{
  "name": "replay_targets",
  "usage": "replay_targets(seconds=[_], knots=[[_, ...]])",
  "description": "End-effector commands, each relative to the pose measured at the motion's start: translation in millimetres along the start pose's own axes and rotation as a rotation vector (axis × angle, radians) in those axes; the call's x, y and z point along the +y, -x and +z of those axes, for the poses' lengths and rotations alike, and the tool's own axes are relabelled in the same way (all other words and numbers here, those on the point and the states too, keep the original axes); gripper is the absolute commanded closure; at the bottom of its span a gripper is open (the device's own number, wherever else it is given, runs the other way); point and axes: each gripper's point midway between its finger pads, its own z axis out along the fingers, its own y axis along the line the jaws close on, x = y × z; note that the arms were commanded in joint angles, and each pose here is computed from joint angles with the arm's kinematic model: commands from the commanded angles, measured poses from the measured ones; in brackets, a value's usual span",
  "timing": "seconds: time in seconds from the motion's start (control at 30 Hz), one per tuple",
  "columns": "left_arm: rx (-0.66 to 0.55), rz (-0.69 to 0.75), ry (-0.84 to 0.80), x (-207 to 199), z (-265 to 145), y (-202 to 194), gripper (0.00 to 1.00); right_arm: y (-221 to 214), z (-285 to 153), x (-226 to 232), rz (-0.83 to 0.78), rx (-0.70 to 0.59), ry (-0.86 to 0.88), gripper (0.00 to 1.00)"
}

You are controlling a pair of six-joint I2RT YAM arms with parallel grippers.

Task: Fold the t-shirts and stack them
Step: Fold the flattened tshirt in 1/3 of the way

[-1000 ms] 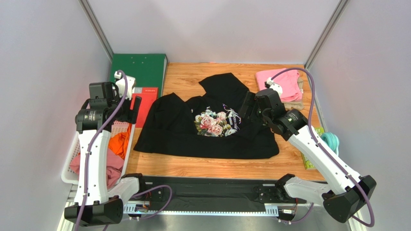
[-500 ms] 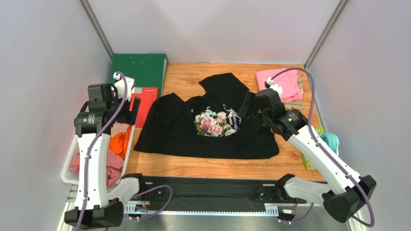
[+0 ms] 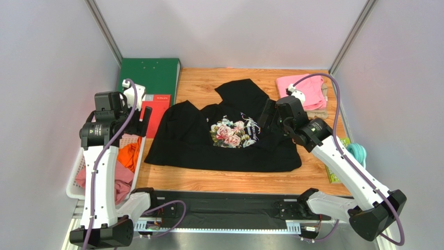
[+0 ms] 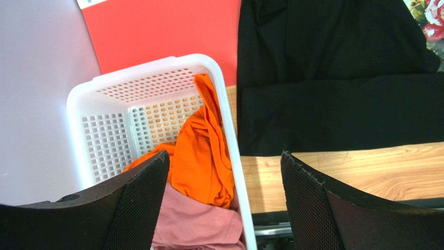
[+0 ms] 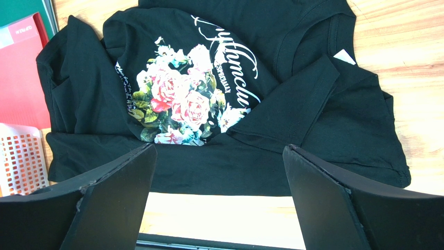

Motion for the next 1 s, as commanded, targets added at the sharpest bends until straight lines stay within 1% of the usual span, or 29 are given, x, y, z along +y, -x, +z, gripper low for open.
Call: replay_targets(seconds=[0.0, 0.53, 0.97], knots=[[-0.011, 0.012, -0.009, -2.4, -7.9, -0.4, 0.16, 11.4, -6.3, 6.1, 0.014, -0.042, 0.017, 0.0], [-0.011, 0.014, -0.024, -8.3, -6.7, -9.9, 0.16, 7.0, -5.8, 0.8, 0.016, -0.043, 0.007, 0.0], [-0.025, 0.012, -0.037, -10.6, -13.1, -6.0, 0.16, 10.0, -10.2, 2.8, 0.024, -0.049, 0.02, 0.0]])
